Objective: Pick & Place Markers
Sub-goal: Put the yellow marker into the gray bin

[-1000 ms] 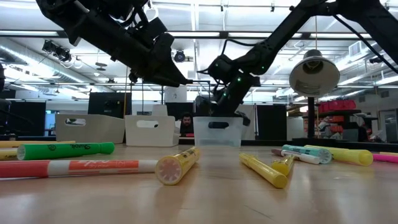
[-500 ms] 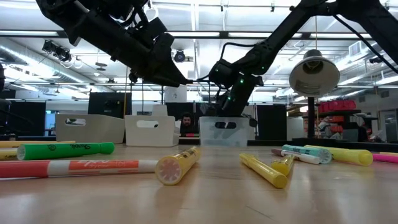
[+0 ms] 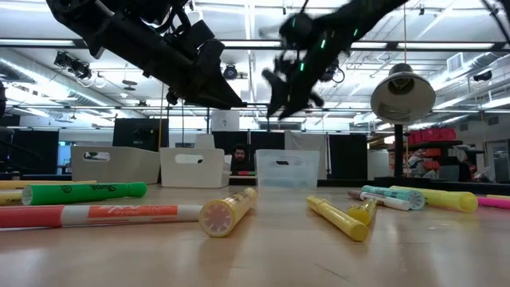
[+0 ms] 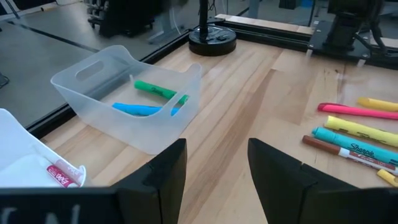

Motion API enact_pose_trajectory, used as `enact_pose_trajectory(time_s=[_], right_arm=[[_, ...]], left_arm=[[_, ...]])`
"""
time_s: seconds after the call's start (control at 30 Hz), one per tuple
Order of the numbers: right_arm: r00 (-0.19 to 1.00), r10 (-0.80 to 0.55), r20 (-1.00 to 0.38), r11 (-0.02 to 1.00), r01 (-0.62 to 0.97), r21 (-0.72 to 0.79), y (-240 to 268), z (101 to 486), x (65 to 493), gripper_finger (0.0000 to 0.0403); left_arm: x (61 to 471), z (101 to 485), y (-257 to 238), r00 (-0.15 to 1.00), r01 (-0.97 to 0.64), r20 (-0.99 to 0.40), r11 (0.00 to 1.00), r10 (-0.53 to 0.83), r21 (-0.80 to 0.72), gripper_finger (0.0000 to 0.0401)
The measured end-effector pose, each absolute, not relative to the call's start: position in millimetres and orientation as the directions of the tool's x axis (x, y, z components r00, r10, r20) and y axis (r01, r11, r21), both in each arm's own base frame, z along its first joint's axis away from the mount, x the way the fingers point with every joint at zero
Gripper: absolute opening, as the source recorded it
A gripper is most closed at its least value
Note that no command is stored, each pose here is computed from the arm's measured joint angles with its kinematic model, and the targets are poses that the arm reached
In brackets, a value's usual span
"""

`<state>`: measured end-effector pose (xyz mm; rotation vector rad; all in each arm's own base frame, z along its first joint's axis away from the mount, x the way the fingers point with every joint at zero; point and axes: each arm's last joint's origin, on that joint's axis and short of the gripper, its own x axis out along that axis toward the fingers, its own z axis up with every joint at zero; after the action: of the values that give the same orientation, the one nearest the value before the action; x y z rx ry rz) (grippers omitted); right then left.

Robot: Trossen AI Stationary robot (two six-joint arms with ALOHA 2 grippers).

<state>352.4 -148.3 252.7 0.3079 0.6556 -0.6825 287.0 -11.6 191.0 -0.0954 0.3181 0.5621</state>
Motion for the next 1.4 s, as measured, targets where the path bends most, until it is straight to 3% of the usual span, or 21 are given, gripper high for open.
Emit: enact_pose_trajectory(time_s=[0.17,0.33,0.57,0.9,1.03,1.17,1.4], right_arm=[[0.696,-0.381,-0.608,0.89,0.454,-0.038,-75.9,295.1,344.9,0.0176],[0.736,-0.235,-0.635,0.971,0.2,-0.128,0.7,312.0,329.9,0.0166],[0.641,-0.127,-0.757,0.99,0.041,-0.132,80.7,300.9,302.8,0.0157],[0.389,-0.156,-0.908,0.953,0.301,-0.035,138.2,275.7,246.3,0.0157],[0.277,-0.142,-0.95,0.883,0.469,0.005,154.9,247.0,220.3,0.0157],[0.136,-0.046,-0.99,0.783,0.62,0.049,166.7,214.2,196.4,0.0164],[0.106,0.016,-0.994,0.685,0.724,0.088,174.8,168.9,169.9,0.0217]], left_arm=[[286.9,191.1,-13.3,0.803,-0.531,-0.322,0.847,0.502,-0.004,0.0177],[286.9,191.1,-15.2,0.807,-0.525,-0.322,0.851,0.495,-0.005,0.0177],[287.5,191.3,-16.1,0.823,-0.5,-0.326,0.865,0.465,-0.03,0.0177],[287.7,190.7,-18.1,0.838,-0.48,-0.337,0.874,0.43,-0.077,0.0177],[287.7,190.6,-18.5,0.841,-0.473,-0.339,0.877,0.422,-0.08,0.0177],[287.7,190.6,-18.4,0.84,-0.475,-0.339,0.876,0.423,-0.085,0.0177],[287.7,190.6,-18.4,0.84,-0.475,-0.339,0.876,0.423,-0.085,0.0177]])
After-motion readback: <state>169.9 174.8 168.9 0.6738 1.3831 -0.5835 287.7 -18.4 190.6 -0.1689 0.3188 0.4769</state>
